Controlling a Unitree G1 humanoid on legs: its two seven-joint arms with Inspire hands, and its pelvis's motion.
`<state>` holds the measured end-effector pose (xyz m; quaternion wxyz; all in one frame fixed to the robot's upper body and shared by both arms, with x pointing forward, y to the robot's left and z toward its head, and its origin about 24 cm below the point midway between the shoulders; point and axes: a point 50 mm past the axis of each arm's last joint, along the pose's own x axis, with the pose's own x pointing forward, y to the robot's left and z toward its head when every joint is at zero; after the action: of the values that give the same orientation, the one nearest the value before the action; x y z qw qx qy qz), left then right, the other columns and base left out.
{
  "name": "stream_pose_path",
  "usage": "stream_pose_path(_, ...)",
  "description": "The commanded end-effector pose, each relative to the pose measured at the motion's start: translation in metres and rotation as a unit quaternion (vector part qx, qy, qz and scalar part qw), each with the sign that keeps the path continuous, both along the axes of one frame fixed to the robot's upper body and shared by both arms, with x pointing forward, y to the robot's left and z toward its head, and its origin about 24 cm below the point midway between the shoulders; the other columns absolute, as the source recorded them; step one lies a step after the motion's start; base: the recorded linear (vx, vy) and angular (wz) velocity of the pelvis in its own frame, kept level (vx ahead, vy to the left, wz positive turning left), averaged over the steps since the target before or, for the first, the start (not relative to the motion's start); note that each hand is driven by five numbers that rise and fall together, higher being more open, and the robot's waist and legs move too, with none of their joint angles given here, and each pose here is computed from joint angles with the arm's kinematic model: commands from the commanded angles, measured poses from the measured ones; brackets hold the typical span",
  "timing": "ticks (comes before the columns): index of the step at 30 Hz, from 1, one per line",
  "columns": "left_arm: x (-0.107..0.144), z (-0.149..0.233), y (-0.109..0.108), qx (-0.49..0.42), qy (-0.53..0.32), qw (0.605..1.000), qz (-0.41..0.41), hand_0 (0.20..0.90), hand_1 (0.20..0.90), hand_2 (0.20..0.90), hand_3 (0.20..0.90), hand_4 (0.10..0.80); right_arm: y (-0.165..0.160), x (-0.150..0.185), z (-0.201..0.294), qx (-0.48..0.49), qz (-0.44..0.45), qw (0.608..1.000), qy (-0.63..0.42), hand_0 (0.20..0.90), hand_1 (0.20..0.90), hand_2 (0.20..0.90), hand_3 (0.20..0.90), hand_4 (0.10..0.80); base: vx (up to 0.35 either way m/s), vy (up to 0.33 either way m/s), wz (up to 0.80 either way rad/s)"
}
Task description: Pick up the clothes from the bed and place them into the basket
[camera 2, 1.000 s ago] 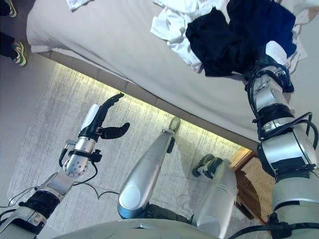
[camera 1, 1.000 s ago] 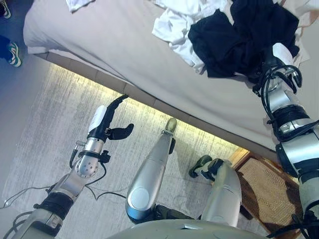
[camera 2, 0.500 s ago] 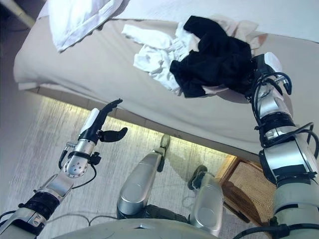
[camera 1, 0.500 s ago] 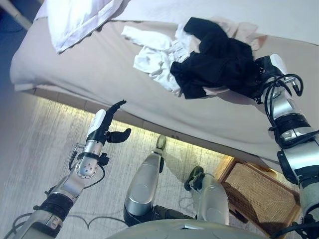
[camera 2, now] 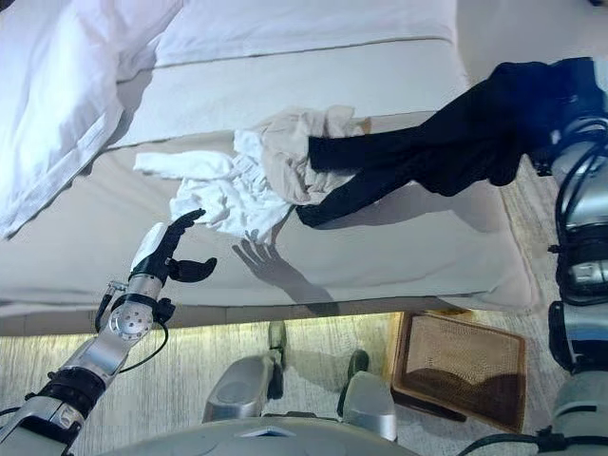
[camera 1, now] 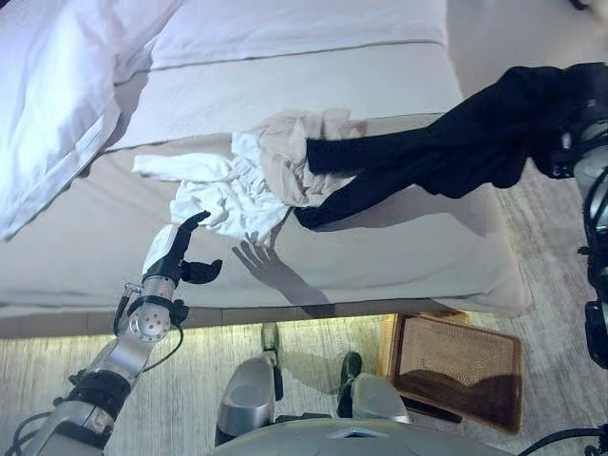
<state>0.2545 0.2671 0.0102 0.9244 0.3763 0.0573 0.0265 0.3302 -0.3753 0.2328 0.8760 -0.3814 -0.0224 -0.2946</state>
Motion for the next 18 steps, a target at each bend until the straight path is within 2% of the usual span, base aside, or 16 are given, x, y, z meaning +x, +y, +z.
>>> stream_pose_path(1, -0.005, -0.009, 0.002, -0.017, 0.002, 1.000, 0.012, 0.900, 0.900, 0.900, 0.900, 0.800, -0.014, -0.027, 0.044, -0.084, -0.026, 0.993, -0.079, 0.300, 0.300, 0.300, 0.200, 0.100, -0.024, -0.022, -0.20)
stream_pose_path(18, 0.011, 0.002, -0.005, -0.003, -0.016, 1.000, -0.022, 0.900, 0.900, 0.900, 0.900, 0.800, -0.057, -0.087, 0.058, -0.077, -0.097, 0.986, -0.107, 0.300, 0.300, 0.300, 0.200, 0.100, -0.005, 0.005, -0.28)
